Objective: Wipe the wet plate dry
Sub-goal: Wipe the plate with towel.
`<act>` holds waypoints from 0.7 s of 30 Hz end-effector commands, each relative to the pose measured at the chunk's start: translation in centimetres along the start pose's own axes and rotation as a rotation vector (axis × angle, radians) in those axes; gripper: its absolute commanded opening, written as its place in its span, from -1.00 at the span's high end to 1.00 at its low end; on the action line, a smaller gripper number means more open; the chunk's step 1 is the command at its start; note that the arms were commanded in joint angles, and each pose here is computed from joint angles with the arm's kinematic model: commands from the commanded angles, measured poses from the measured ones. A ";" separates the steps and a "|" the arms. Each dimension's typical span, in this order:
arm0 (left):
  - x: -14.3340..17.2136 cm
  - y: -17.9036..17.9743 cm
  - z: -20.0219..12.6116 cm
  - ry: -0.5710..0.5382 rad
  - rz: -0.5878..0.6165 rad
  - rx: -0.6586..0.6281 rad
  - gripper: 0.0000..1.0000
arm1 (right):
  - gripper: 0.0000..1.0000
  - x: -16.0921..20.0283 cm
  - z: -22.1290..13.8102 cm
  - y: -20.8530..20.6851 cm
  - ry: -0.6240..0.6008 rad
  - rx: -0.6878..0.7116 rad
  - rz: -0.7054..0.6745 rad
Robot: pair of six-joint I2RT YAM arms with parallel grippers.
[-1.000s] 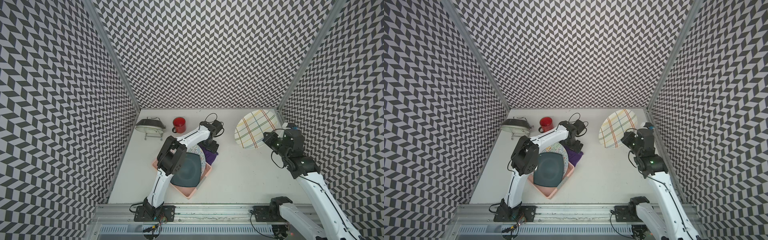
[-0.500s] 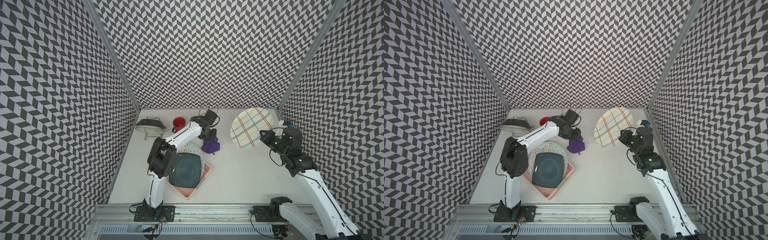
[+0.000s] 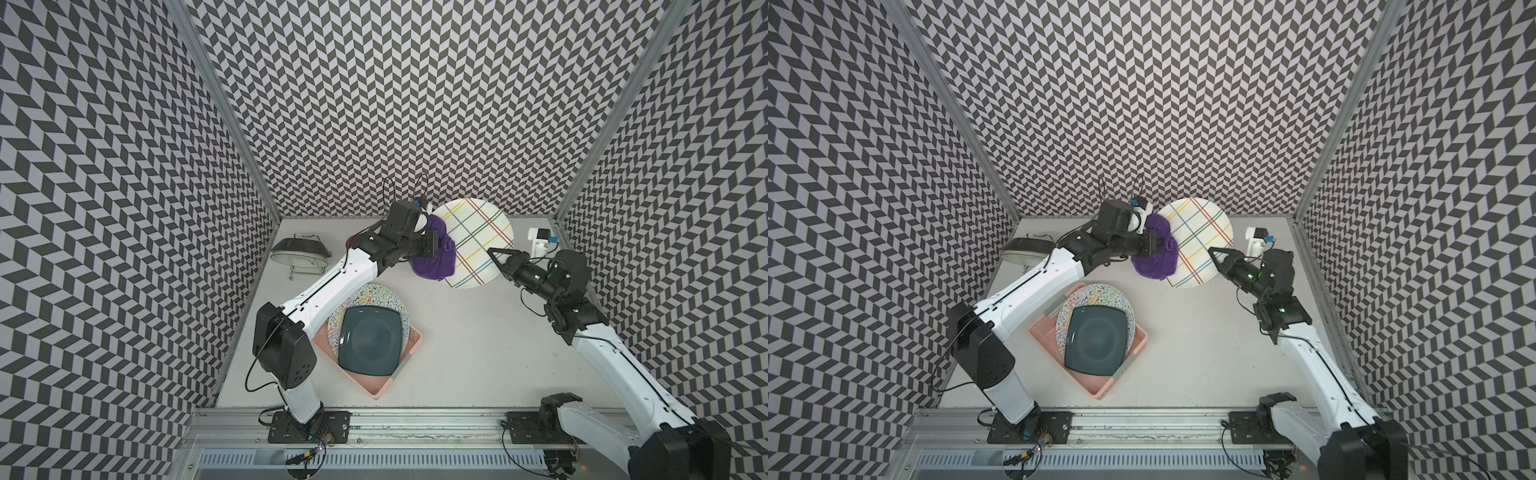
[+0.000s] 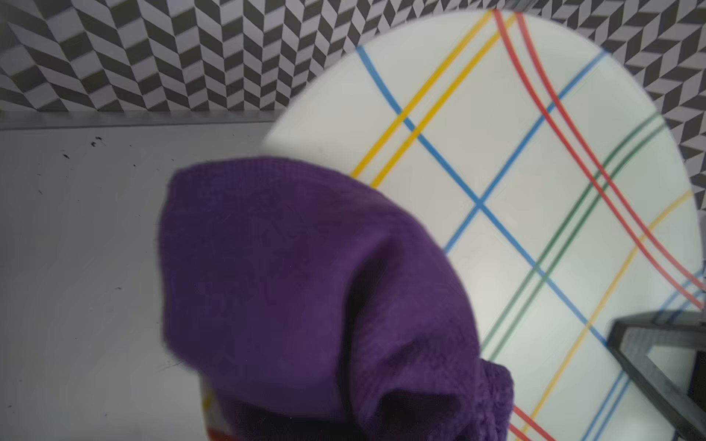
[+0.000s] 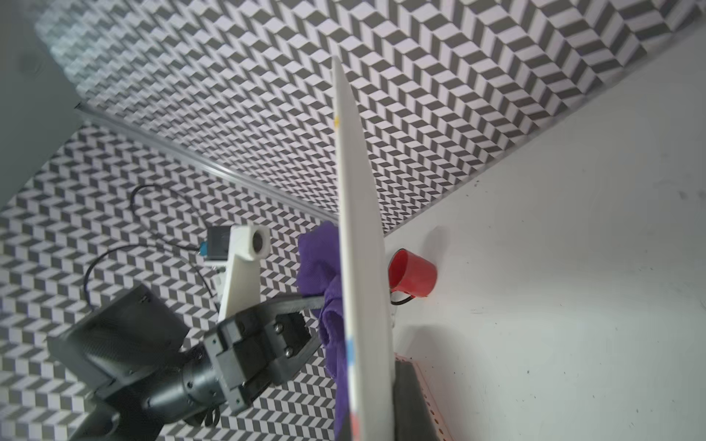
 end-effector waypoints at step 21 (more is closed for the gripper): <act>0.6 5.3 -0.7 0.010 -0.101 -0.129 1.00 | 1.00 3.3 -2.8 14.0 0.099 -0.623 -0.243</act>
Point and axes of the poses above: each gripper's point midway between its finger pads, its own z axis out along the fingers, its own y axis along the line the jaws close on, x = y × z, the point moved 7 cm from there along -z, back along the fingers, and after that the axes turned 10 degrees about z, right-handed, at the moved point
